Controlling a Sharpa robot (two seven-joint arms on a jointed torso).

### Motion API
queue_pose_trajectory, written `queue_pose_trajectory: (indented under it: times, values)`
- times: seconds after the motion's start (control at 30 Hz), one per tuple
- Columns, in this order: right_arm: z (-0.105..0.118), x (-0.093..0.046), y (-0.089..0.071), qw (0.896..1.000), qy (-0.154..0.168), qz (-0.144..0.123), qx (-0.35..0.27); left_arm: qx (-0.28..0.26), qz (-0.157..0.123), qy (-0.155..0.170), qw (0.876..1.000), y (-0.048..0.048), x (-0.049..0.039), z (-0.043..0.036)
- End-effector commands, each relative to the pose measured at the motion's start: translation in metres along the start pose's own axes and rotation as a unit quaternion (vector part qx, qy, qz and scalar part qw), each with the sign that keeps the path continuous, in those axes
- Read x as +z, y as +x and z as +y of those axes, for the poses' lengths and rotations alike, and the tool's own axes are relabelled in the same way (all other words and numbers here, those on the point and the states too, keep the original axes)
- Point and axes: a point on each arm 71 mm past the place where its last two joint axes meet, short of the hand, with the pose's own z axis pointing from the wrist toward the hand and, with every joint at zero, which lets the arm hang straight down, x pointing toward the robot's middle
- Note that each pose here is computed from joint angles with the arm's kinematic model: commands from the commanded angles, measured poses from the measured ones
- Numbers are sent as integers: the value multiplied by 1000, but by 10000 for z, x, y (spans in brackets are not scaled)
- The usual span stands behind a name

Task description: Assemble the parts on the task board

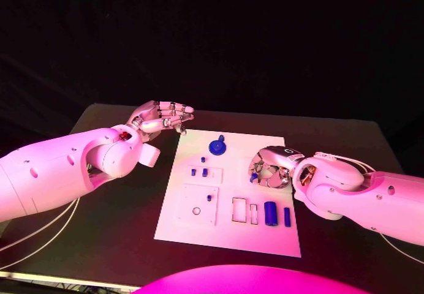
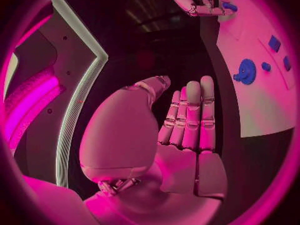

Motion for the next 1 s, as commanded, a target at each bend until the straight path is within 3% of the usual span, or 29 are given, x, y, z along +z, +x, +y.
queue_pose_trajectory:
  times: [0.03,0.63,0.87,1.0]
  values:
    - [27,3,24,1000,-5,-3,-5,2,8,5,1000,23,4,-12]
    - [46,-51,-89,998,1,-47,28,3,7,4,1000,11,9,-8]
    - [200,-111,-272,996,-21,-66,49,3,6,4,1000,13,18,-4]
    - [359,-112,-293,995,-43,-58,63,3,7,5,1000,16,22,-3]
